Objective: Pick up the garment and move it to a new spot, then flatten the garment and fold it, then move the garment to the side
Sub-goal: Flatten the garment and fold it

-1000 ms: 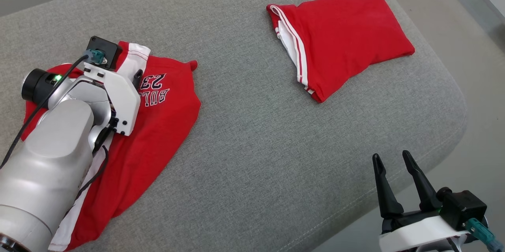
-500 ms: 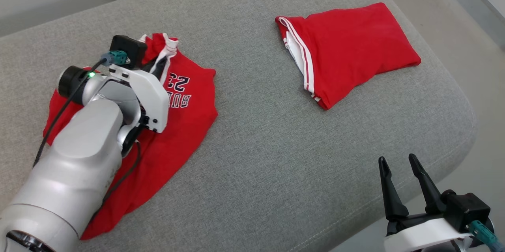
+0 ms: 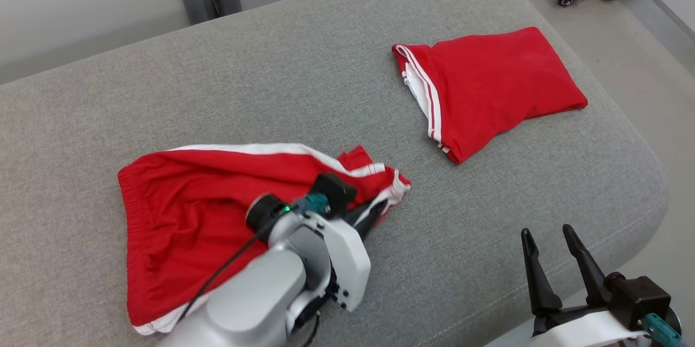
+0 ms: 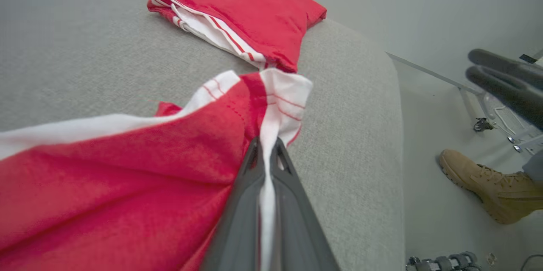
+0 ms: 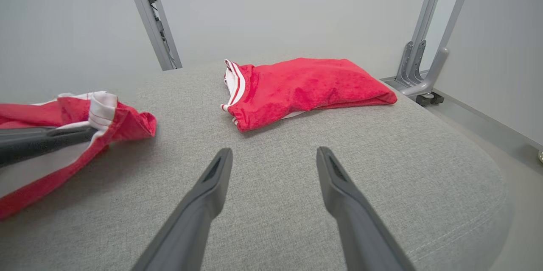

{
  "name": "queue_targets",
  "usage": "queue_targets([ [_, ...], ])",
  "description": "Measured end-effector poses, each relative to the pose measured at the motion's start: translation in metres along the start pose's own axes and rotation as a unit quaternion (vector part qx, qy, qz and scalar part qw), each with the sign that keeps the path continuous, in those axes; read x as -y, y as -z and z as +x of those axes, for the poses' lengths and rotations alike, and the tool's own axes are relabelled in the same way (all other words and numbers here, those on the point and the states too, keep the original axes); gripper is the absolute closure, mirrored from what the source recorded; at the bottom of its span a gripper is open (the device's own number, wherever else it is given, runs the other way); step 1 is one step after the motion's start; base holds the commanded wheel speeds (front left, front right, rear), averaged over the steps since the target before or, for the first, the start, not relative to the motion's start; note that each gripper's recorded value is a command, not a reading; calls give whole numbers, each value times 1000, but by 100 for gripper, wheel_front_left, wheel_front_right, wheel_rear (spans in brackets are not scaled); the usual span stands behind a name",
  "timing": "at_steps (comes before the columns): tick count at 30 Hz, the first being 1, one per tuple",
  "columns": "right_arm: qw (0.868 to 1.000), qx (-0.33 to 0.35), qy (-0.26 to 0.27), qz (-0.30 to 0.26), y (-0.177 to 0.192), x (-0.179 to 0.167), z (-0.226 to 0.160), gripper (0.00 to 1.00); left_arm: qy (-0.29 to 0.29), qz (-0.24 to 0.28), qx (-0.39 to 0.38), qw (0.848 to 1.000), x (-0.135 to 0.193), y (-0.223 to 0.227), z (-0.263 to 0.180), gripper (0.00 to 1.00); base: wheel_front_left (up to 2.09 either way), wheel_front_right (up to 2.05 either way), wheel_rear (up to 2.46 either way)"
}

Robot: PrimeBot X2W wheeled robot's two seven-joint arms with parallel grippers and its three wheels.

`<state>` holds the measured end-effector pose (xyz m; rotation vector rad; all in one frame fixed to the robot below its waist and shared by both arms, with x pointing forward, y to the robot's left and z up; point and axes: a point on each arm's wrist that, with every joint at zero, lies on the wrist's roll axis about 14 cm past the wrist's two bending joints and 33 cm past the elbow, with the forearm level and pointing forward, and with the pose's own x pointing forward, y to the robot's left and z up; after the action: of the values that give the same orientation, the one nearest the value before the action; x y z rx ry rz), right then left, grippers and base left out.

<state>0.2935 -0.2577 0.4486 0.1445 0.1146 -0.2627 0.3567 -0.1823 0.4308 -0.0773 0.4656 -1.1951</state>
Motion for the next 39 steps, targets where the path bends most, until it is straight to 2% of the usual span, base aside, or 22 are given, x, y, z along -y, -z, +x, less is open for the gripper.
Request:
queue_targets([
  [1, 1000, -1, 0, 0, 1, 0, 0, 0, 6, -4, -5, 1000, 6, 6, -1, 83, 0, 0, 0],
  [2, 1000, -2, 0, 0, 1, 0, 0, 0, 11, -8, -6, 1000, 11, 10, -2, 58, 0, 0, 0],
  [3, 1000, -2, 0, 0, 1, 0, 0, 0, 16, -10, -6, 1000, 16, 13, -2, 7, 0, 0, 0],
  [4, 1000, -3, 0, 0, 2, 0, 0, 0, 20, -11, -6, 1000, 19, 15, -2, 0, 0, 0, 0],
  [8, 1000, -5, 4, 0, 3, 2, -1, 0, 32, -31, -1, 999, 31, 18, -3, 0, 0, 0, 0],
  [12, 1000, -11, 5, 3, 8, 3, -5, 0, 46, -75, 36, 995, 45, 7, -11, 0, 0, 0, 0],
  [14, 1000, -10, 4, 5, 8, 3, -5, 0, 37, -91, 56, 994, 43, 2, -18, 0, 0, 0, 0],
  [18, 1000, -6, 0, 9, 6, 1, -4, 0, -30, -103, 95, 990, 8, -6, -40, 0, 0, 0, 0],
  [22, 1000, -5, -12, 9, 6, -6, -2, 0, -117, -92, 102, 984, -38, 2, -73, 0, 0, 0, 0],
  [26, 1000, 1, -23, 7, 3, -11, 0, 0, -206, -90, 136, 965, -79, -4, -113, 0, 0, 0, 0],
  [31, 999, 7, -37, -3, 0, -16, -1, 0, -301, -88, 149, 938, -103, 9, -168, 0, 0, 0, 0],
  [35, 999, 23, -47, -15, -9, -19, 0, 0, -365, -85, 166, 912, -106, 18, -210, 0, 0, 0, 0],
  [39, 997, 37, -58, -28, -16, -23, 0, 0, -408, -93, 167, 893, -92, 42, -247, 0, 0, 0, 0],
])
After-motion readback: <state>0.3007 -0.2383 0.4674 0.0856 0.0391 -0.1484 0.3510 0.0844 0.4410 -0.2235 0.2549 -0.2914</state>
